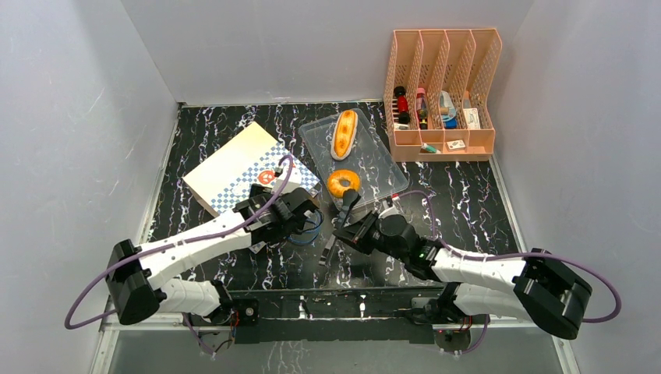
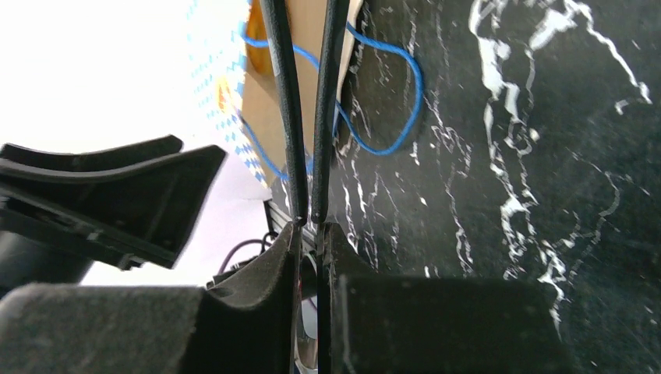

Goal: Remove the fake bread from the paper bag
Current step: Pick up the paper bag from the center of the board.

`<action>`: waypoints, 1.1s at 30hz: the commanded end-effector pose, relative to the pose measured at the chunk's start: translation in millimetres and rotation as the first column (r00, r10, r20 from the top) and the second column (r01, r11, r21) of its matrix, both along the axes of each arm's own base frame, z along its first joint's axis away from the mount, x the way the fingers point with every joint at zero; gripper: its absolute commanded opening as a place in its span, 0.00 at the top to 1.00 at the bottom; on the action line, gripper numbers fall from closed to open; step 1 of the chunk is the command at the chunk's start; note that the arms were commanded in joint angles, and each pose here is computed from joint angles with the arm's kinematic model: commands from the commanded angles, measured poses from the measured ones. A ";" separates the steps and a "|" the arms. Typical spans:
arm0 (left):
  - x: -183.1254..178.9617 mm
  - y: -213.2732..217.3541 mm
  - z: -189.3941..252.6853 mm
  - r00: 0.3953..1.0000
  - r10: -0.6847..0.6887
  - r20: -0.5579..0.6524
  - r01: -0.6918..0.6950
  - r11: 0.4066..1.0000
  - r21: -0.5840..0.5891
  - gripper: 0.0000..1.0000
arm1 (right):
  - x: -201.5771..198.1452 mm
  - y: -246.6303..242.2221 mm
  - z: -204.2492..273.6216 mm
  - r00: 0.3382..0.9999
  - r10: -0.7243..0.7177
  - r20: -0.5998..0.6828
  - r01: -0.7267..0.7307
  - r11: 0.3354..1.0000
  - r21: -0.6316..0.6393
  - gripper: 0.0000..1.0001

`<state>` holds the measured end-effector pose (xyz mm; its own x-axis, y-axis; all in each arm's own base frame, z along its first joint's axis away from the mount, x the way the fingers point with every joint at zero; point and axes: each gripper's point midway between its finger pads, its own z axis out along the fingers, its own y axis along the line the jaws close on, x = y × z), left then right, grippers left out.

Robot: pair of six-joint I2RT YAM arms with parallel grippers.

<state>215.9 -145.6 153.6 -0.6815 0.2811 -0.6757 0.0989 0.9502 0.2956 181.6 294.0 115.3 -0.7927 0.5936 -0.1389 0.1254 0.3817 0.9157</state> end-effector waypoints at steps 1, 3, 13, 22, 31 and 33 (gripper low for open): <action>2.5 20.3 -2.7 0.998 0.049 0.030 -0.052 0.990 0.128 0.02 | 29.0 5.9 53.0 0.989 -0.078 0.124 0.072 0.996 0.055 1.00; 4.6 22.6 -7.1 0.998 0.058 0.029 -0.062 0.984 0.166 0.02 | 35.4 4.2 58.3 0.986 -0.095 0.136 0.088 0.994 0.058 1.00; 33.8 8.3 -18.7 0.997 0.054 0.051 -0.065 0.967 0.247 0.02 | 50.7 -6.6 64.7 0.980 -0.125 0.152 0.118 0.992 0.054 1.00; 66.6 12.0 -28.8 0.988 0.111 0.106 -0.135 0.957 0.258 0.02 | 69.3 -27.8 51.6 0.979 -0.159 0.125 0.152 0.986 0.060 1.00; 88.8 13.2 -45.0 0.995 0.039 0.087 -0.058 0.972 0.227 0.83 | 96.5 -45.7 16.1 0.981 -0.181 0.065 0.178 0.983 0.050 1.00; 89.9 13.2 -32.3 0.993 0.026 0.114 -0.050 0.976 0.211 0.94 | 100.8 -45.8 10.4 0.982 -0.182 0.054 0.180 0.983 0.046 1.00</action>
<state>300.2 -131.9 92.4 -0.6778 0.4216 -0.6023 0.0460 0.8420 0.5376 268.3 242.5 100.6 -0.6706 0.7302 -0.1312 0.2313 0.3738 0.8982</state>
